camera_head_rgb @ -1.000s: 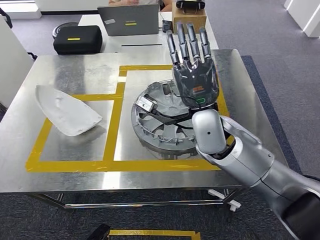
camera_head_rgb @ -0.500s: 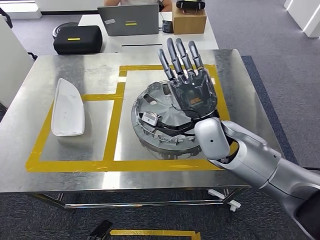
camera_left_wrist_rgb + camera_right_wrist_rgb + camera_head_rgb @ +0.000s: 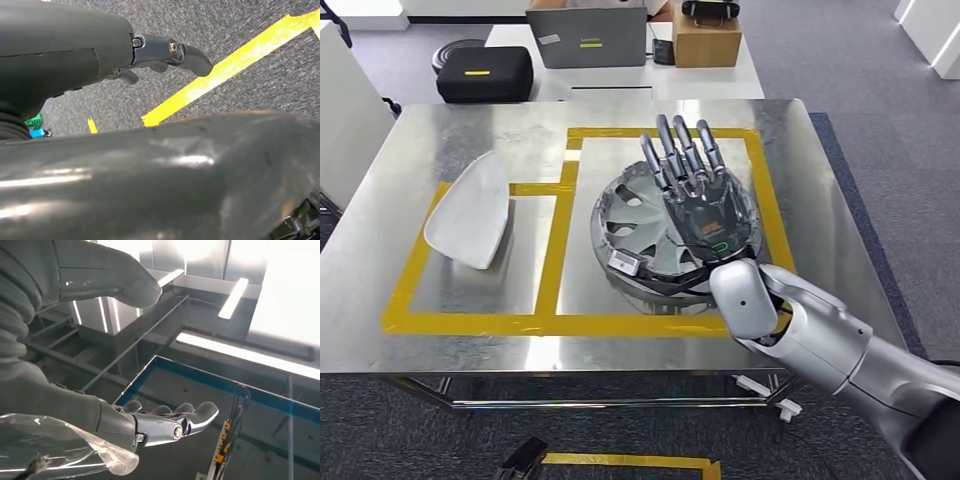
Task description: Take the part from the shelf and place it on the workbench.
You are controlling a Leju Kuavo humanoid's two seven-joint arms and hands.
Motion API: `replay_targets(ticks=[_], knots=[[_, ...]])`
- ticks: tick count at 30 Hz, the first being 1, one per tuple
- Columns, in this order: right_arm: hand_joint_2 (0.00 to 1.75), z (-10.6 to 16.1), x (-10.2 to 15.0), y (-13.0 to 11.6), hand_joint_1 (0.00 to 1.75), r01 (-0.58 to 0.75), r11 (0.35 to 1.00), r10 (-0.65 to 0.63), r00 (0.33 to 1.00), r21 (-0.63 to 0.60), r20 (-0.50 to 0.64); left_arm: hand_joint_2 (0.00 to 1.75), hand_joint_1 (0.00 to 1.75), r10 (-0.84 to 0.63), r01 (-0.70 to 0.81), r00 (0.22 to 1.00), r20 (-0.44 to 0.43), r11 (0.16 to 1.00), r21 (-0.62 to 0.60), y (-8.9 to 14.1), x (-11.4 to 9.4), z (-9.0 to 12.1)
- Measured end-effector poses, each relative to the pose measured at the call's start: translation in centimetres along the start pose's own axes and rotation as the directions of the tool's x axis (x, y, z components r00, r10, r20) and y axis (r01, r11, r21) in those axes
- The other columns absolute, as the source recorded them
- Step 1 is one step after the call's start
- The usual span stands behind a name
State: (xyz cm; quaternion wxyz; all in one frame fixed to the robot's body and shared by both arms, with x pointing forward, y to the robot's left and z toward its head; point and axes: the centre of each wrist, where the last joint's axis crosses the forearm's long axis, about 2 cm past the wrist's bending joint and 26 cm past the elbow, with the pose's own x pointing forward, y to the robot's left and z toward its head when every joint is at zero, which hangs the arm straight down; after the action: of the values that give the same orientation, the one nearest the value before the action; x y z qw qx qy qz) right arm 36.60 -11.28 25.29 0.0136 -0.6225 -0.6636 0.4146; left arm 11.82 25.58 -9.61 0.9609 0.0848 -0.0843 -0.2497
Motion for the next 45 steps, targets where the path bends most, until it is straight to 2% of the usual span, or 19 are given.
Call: replay_targets(ticks=[14, 45], knots=[[1.75, 1.1, 0.0, 1.0, 0.00, 0.012, 0.999, -0.012, 1.000, 0.034, -0.020, 0.00, 0.00, 0.000, 0.000, 1.000, -0.001, 1.000, 0.009, 0.1, -0.1, 0.0], [1.75, 2.3, 0.5, 1.3, 0.00, 0.035, 0.997, -0.032, 0.999, 0.069, -0.042, 0.00, 0.00, 0.012, -0.012, 1.000, -0.005, 0.998, 0.068, 0.1, -0.4, 0.0]])
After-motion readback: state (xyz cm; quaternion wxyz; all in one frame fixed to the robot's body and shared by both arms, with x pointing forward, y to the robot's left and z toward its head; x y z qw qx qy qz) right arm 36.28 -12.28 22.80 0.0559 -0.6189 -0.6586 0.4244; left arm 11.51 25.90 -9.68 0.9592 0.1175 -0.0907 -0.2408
